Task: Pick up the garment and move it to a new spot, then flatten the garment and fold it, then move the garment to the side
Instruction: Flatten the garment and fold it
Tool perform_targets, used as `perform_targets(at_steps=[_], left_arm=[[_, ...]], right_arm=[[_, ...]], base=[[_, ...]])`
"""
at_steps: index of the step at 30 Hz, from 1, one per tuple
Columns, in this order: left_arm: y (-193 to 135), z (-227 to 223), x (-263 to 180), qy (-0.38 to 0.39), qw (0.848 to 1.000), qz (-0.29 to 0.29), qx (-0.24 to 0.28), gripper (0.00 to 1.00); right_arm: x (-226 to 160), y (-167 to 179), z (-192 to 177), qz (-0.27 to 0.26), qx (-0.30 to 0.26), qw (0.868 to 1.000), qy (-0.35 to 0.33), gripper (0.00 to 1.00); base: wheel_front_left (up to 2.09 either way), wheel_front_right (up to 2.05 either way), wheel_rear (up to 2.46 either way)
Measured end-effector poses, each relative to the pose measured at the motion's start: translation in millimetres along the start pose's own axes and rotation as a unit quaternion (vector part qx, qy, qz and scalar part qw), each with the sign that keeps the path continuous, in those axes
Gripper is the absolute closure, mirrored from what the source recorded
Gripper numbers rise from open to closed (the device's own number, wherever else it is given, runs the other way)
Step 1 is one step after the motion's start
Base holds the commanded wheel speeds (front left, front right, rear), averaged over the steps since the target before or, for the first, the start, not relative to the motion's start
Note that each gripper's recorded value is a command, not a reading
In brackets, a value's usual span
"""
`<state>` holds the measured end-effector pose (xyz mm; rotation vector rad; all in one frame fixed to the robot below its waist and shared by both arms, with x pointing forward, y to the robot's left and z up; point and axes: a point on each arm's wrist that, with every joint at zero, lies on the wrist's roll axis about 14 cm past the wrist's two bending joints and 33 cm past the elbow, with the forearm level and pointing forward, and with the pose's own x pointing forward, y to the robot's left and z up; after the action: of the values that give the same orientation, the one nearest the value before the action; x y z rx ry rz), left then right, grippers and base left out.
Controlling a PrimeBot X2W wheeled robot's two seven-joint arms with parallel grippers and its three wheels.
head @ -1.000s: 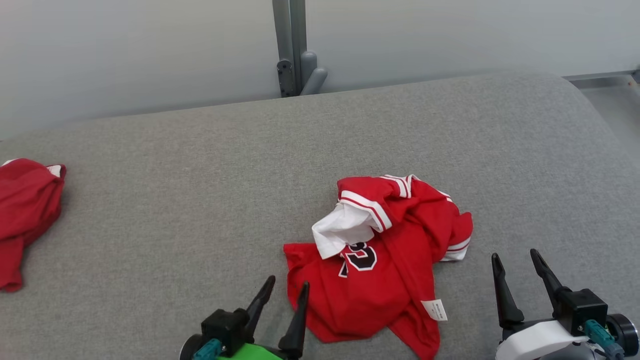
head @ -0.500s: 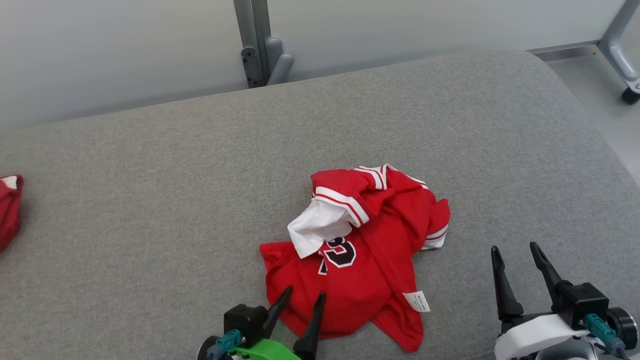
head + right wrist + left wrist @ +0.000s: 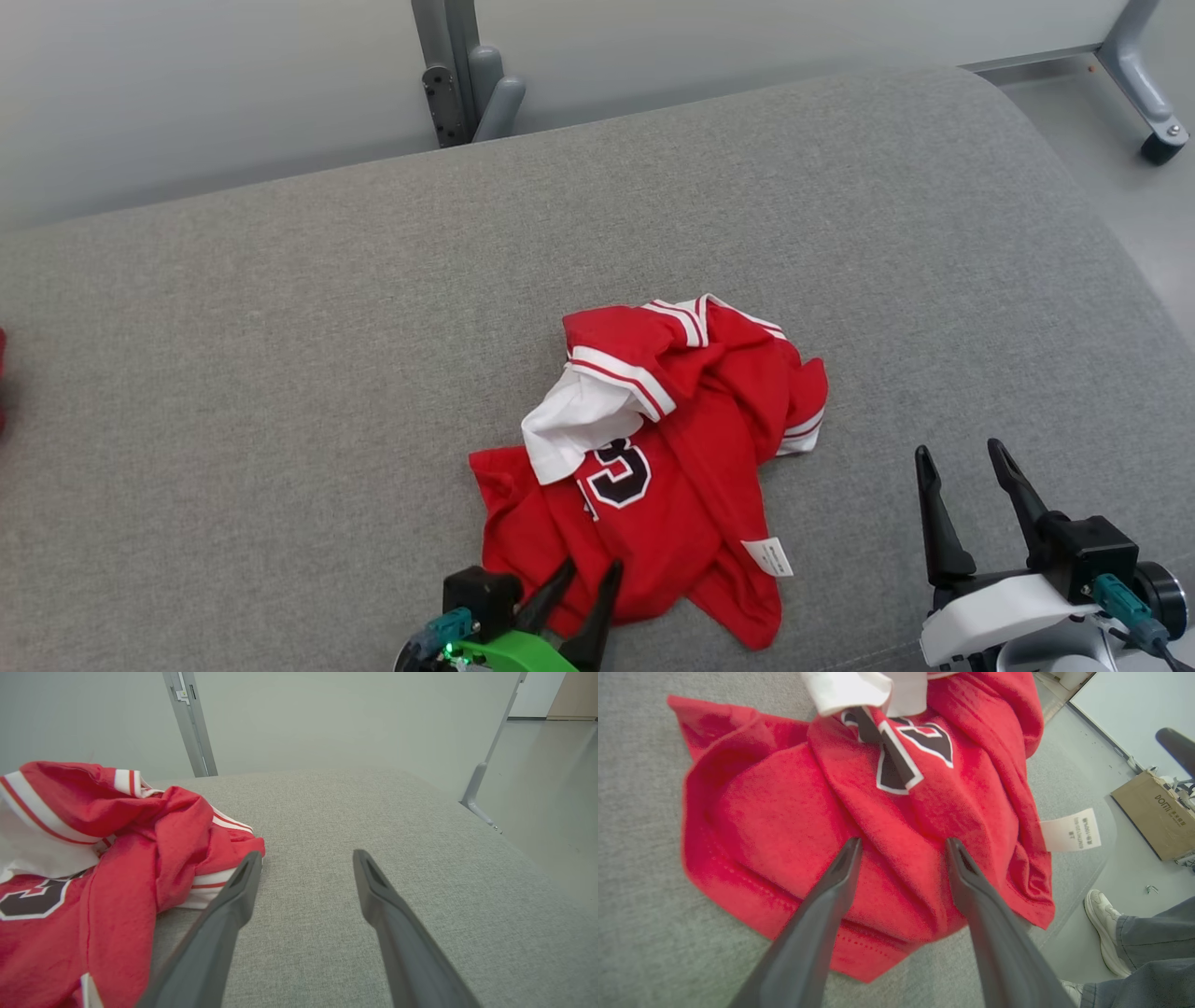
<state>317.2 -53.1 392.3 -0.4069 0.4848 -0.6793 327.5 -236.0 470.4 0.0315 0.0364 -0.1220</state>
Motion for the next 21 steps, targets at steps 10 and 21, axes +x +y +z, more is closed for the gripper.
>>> perform_targets(at_steps=[10, 21], left_arm=[[0, 5, 7, -0.003, 1.0, -0.006, -0.008, 1.0], [41, 88, -1, -0.132, 0.99, 0.056, -0.011, 1.0]], right_arm=[[-1, -4, -1, -0.006, 0.0, 1.0, 0.001, 0.0], [1, 0, 2, -0.001, 0.006, 1.0, -0.003, 0.0]], base=[[0.0, 0.0, 0.0], [0.0, 0.0, 0.0]])
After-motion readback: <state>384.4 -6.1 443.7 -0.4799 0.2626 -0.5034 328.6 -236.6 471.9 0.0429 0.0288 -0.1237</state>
